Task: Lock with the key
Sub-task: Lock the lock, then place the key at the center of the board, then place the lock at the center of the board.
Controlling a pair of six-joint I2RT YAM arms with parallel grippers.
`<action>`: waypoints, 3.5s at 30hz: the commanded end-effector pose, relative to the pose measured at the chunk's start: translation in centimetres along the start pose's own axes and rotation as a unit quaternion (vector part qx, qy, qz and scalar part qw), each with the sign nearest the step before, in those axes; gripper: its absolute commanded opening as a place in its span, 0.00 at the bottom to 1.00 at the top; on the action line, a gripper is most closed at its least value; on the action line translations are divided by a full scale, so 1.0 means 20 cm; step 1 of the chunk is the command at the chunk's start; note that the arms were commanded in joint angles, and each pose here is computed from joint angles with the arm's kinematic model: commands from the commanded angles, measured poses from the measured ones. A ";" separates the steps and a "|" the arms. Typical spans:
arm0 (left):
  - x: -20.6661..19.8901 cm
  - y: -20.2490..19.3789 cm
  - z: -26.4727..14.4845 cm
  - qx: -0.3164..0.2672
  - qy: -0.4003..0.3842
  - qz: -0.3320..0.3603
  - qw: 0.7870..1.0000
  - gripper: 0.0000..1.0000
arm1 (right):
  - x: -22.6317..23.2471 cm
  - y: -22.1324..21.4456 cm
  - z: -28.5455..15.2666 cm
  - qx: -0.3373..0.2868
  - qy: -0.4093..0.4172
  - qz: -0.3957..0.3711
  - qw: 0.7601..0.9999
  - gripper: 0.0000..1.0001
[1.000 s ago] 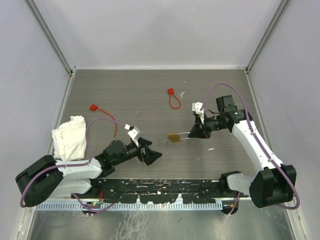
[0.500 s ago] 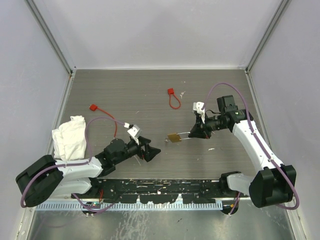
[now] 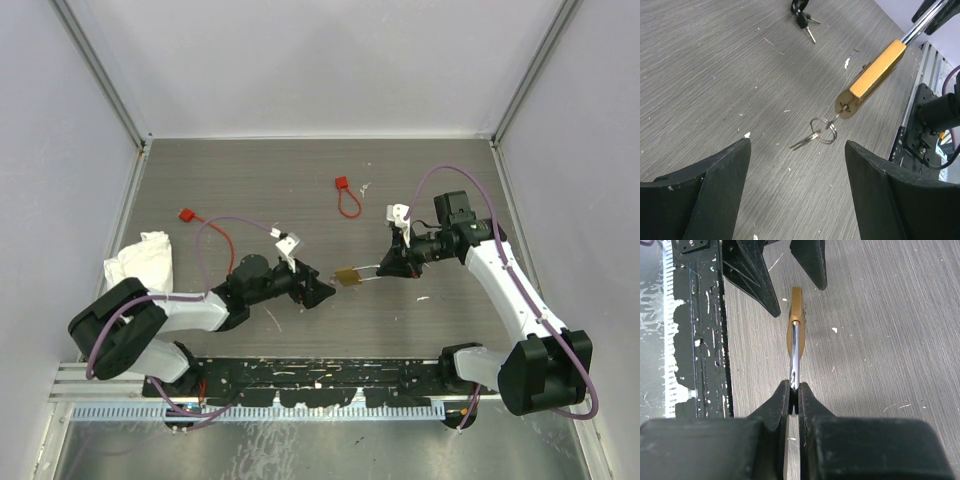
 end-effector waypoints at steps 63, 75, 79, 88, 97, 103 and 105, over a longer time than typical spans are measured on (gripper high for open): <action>0.35 0.46 -0.23 -0.110 0.115 -0.207 0.965 0.00 | -0.32 -0.10 0.12 -0.081 -0.085 0.184 0.976 0.01; 0.87 0.77 -0.03 -0.111 0.190 -0.345 0.912 0.00 | -0.92 0.00 0.67 -0.100 -0.091 0.304 0.943 0.01; 1.02 0.78 0.04 -0.100 0.225 -0.371 0.896 0.02 | -1.05 0.05 0.87 -0.098 -0.092 0.327 0.936 0.02; 1.13 0.74 0.05 -0.083 0.300 -0.368 0.876 0.35 | -1.19 0.00 1.02 -0.061 -0.110 0.341 0.932 0.35; 0.84 0.89 -0.16 -0.094 0.361 -0.220 0.901 0.68 | -1.10 0.22 0.63 0.046 -0.205 0.124 0.970 0.70; 0.55 0.94 -0.33 -0.147 0.294 -0.145 0.933 0.78 | -0.81 0.30 0.33 0.060 -0.183 0.055 0.980 0.72; 0.46 0.94 -0.38 -0.166 0.268 -0.125 0.941 0.84 | -0.72 0.30 0.22 0.052 -0.190 0.033 0.980 0.72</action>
Point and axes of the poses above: each gripper's point midway between its finger pads, its own z axis out along the fingers, its own x axis along the line the jaws close on, y = z × x, the point moved 8 cm from there along -z, back along the fingers, and after that the axes turned 12 degrees about -z, right-handed, at the moved point
